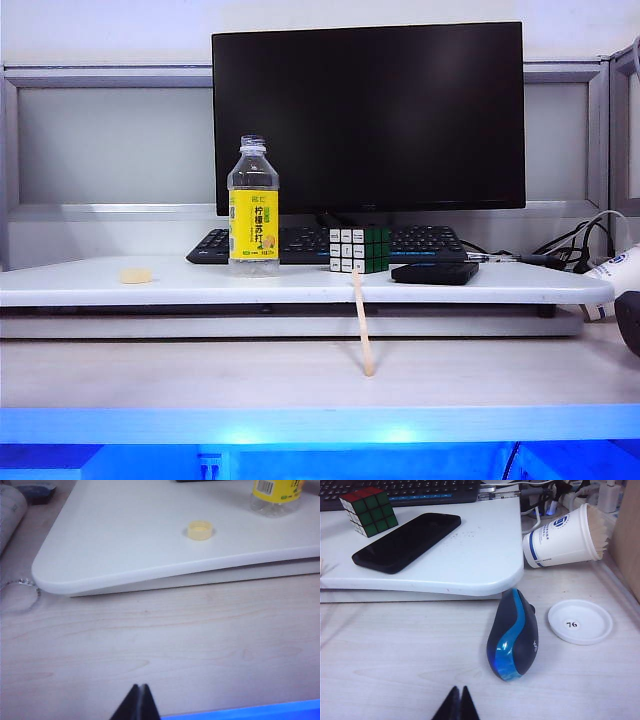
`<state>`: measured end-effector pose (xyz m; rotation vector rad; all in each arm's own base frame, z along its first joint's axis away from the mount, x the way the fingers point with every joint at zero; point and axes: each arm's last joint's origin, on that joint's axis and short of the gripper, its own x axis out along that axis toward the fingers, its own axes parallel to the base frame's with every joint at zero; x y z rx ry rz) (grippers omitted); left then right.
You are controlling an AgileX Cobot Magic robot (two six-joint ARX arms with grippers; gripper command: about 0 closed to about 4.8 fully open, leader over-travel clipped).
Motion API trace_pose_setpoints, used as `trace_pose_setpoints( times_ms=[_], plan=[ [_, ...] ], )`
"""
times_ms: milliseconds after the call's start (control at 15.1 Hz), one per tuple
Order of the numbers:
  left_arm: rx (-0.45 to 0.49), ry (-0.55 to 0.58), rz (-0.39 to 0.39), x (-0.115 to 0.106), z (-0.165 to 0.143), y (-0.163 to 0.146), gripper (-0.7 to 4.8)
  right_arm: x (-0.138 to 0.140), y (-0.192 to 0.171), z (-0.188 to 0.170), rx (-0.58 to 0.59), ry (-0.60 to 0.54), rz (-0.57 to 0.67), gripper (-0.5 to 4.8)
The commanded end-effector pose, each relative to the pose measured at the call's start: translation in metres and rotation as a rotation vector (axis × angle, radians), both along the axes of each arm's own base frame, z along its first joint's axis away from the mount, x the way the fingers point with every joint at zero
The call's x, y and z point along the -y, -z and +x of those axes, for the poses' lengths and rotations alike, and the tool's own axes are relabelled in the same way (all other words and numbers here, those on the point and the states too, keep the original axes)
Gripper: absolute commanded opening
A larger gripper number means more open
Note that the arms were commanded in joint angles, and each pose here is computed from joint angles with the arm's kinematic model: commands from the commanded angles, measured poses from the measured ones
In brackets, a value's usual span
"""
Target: Grab a stick from the table and stick it in a plastic bottle.
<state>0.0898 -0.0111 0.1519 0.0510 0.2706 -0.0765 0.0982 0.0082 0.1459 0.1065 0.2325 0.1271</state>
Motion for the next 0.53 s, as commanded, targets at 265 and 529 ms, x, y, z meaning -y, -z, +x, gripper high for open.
trace_pose_setpoints(
  times_ms=[265, 529],
  plan=[
    [-0.005, -0.039, 0.004, -0.0012, 0.0, 0.0007, -0.06, 0.0, 0.0015, 0.0001, -0.006, 0.002, -0.002, -0.04],
    [-0.004, -0.038, -0.005, -0.001, 0.0, 0.0006, -0.06, 0.0, 0.0014, 0.0001, -0.005, 0.002, -0.002, -0.04]
  ],
)
